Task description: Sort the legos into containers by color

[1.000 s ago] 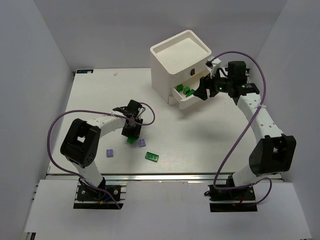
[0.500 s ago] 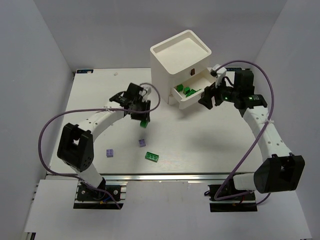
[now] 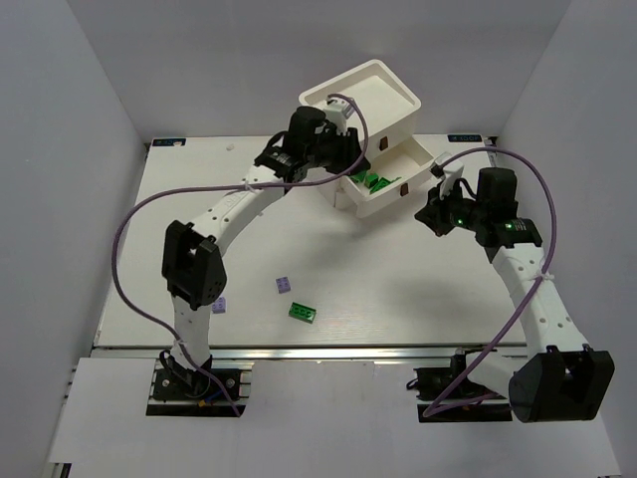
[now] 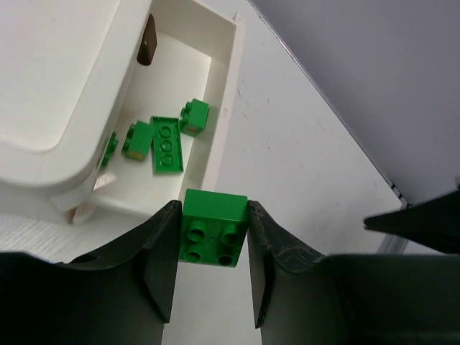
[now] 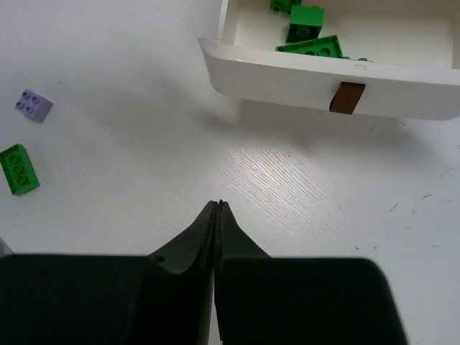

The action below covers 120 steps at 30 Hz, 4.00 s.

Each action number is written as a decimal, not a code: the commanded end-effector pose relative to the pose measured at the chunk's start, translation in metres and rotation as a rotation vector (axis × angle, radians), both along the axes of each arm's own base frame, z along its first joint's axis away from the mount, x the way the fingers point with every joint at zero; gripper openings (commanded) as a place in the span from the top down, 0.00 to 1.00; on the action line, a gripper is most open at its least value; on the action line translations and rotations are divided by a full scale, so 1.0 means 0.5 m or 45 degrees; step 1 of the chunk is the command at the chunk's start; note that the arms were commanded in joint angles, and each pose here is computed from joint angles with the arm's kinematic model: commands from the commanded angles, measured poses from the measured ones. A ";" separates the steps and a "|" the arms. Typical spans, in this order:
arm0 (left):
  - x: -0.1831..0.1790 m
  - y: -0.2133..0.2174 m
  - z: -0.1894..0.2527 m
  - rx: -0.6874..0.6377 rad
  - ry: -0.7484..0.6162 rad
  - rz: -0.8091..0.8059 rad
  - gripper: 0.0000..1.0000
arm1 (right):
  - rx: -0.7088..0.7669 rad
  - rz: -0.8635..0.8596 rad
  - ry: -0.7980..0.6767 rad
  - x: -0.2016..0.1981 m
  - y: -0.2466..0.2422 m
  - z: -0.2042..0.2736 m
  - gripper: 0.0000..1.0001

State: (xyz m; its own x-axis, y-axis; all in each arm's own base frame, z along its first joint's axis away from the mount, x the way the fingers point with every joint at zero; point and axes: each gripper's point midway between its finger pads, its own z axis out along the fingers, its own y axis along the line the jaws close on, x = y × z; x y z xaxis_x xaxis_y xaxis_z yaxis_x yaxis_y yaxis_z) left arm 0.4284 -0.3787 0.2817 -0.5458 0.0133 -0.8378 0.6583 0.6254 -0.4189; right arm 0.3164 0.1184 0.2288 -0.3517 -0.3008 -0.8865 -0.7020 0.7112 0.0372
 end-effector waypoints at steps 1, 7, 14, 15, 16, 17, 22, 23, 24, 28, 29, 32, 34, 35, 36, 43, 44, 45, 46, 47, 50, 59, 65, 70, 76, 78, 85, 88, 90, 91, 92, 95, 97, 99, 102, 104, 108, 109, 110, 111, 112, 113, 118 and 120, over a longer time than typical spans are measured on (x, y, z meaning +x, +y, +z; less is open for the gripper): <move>0.023 -0.052 0.029 -0.054 -0.120 -0.002 0.82 | 0.013 -0.034 -0.039 0.000 -0.009 0.012 1.00; 0.080 -0.098 0.009 -0.005 -0.295 0.082 0.79 | 0.025 -0.051 -0.018 -0.012 -0.013 -0.002 1.00; 0.116 -0.126 -0.030 0.096 -0.316 0.161 0.42 | 0.038 0.026 0.002 -0.037 0.000 -0.019 0.96; 0.119 -0.124 -0.037 0.104 -0.310 0.170 0.31 | 0.037 0.039 0.003 -0.041 0.001 -0.021 0.91; 0.119 -0.124 -0.038 0.106 -0.309 0.174 0.29 | 0.058 0.088 0.006 -0.050 0.011 -0.020 0.78; 0.119 -0.123 -0.033 0.102 -0.314 0.174 0.28 | 0.043 0.150 0.006 -0.062 0.017 -0.028 0.71; 0.107 -0.130 0.006 0.065 -0.340 0.170 0.23 | 0.123 0.534 -0.030 -0.137 0.072 -0.024 0.36; 0.105 -0.130 0.019 0.051 -0.346 0.169 0.23 | 0.140 0.604 -0.050 -0.150 0.080 -0.023 0.33; 0.101 -0.128 0.044 0.027 -0.361 0.168 0.23 | 0.119 0.707 -0.097 -0.170 0.084 -0.030 0.31; 0.058 -0.105 0.165 -0.092 -0.400 0.168 0.48 | 0.176 1.008 -0.208 -0.229 0.117 -0.043 0.21; 0.044 -0.095 0.158 -0.081 -0.373 0.164 0.56 | 0.168 1.061 -0.212 -0.241 0.130 -0.050 0.21; -0.006 -0.003 0.178 -0.041 -0.329 0.252 0.82 | 0.089 1.119 -0.176 -0.242 0.149 -0.093 0.27; -0.062 0.083 0.234 -0.078 -0.345 0.355 0.84 | 0.018 1.138 -0.134 -0.243 0.160 -0.130 0.30; -0.081 0.115 0.222 -0.058 -0.332 0.401 0.77 | -0.001 1.174 -0.118 -0.255 0.178 -0.140 0.31; -0.100 0.147 0.146 0.031 -0.269 0.439 0.68 | -0.013 1.207 -0.100 -0.268 0.198 -0.149 0.31; -0.283 0.382 0.041 0.110 -0.062 0.772 0.19 | -0.203 1.178 0.005 -0.298 0.324 -0.227 0.31; -0.310 0.406 0.054 0.065 -0.068 0.794 0.19 | -0.219 1.146 0.007 -0.293 0.337 -0.231 0.30; -0.323 0.418 0.045 0.035 -0.031 0.827 0.19 | -0.246 1.175 0.011 -0.308 0.352 -0.238 0.30; -0.338 0.437 0.014 0.061 0.010 0.864 0.19 | -0.300 1.149 0.032 -0.307 0.362 -0.259 0.29; -0.356 0.454 0.028 0.014 -0.002 0.883 0.19 | -0.305 1.130 0.034 -0.308 0.379 -0.258 0.28; -0.377 0.485 0.011 -0.020 0.036 0.960 0.19 | -0.299 1.069 0.103 -0.311 0.413 -0.272 0.26; -0.404 0.523 0.014 -0.018 0.046 1.017 0.18 | -0.334 0.975 0.151 -0.315 0.492 -0.312 0.28; -0.413 0.530 0.013 -0.044 0.045 1.026 0.18 | -0.360 0.987 0.170 -0.326 0.523 -0.343 0.28; -0.421 0.538 0.009 -0.060 0.055 1.039 0.18 | -0.408 0.920 0.160 -0.312 0.543 -0.371 0.27; -0.433 0.547 0.001 -0.084 0.059 1.049 0.18 | -0.477 0.878 0.145 -0.297 0.549 -0.400 0.34; -0.436 0.550 0.000 -0.092 0.060 1.051 0.18 | -0.505 0.872 0.134 -0.298 0.546 -0.411 0.46; -0.438 0.553 -0.014 -0.083 0.068 1.059 0.18 | -0.553 0.861 0.119 -0.301 0.516 -0.421 0.98; -0.435 0.544 -0.027 -0.078 0.086 1.046 0.18 | -0.528 0.834 0.088 -0.289 0.508 -0.386 1.00; -0.432 0.533 -0.042 -0.073 0.104 1.027 0.18 | -0.449 0.821 0.037 -0.271 0.510 -0.325 1.00; -0.430 0.529 -0.050 -0.070 0.115 1.022 0.18 | -0.415 0.779 0.019 -0.253 0.508 -0.300 1.00; -0.427 0.523 -0.065 -0.063 0.126 1.017 0.18 | -0.357 0.762 -0.024 -0.243 0.507 -0.255 1.00; -0.419 0.506 -0.087 -0.075 0.149 0.997 0.18 | -0.283 0.669 -0.129 -0.192 0.478 -0.170 1.00; -0.416 0.492 -0.113 -0.071 0.169 0.970 0.18 | -0.260 0.588 -0.189 -0.152 0.455 -0.128 1.00; -0.412 0.481 -0.136 -0.054 0.195 0.955 0.18 | -0.227 0.485 -0.246 -0.115 0.426 -0.078 1.00; -0.406 0.461 -0.153 -0.046 0.223 0.917 0.18 | -0.164 0.274 -0.266 -0.043 0.374 -0.013 1.00; -0.402 0.451 -0.162 -0.038 0.232 0.898 0.18 | -0.111 0.099 -0.263 0.020 0.325 0.024 1.00; -0.397 0.435 -0.176 -0.028 0.245 0.865 0.18 | -0.056 -0.162 -0.251 0.120 0.250 0.059 1.00; -0.395 0.431 -0.178 -0.025 0.248 0.857 0.18 | -0.017 -0.196 -0.243 0.132 0.249 0.070 1.00; -0.395 0.427 -0.180 -0.020 0.252 0.845 0.18 | -0.021 -0.281 -0.223 0.171 0.210 0.061 1.00; -0.394 0.425 -0.184 -0.011 0.260 0.842 0.18 | 0.005 -0.303 -0.245 0.190 0.206 0.090 1.00; -0.393 0.423 -0.181 -0.014 0.259 0.838 0.18 | 0.003 -0.336 -0.207 0.213 0.192 0.073 1.00; -0.393 0.422 -0.183 -0.006 0.260 0.835 0.18 | 0.008 -0.348 -0.205 0.225 0.187 0.078 1.00; -0.395 0.424 -0.179 -0.022 0.254 0.837 0.18 | 0.002 -0.379 -0.146 0.304 0.155 0.059 1.00; -0.397 0.426 -0.180 -0.025 0.255 0.840 0.18 | -0.002 -0.388 -0.142 0.331 0.146 0.056 0.92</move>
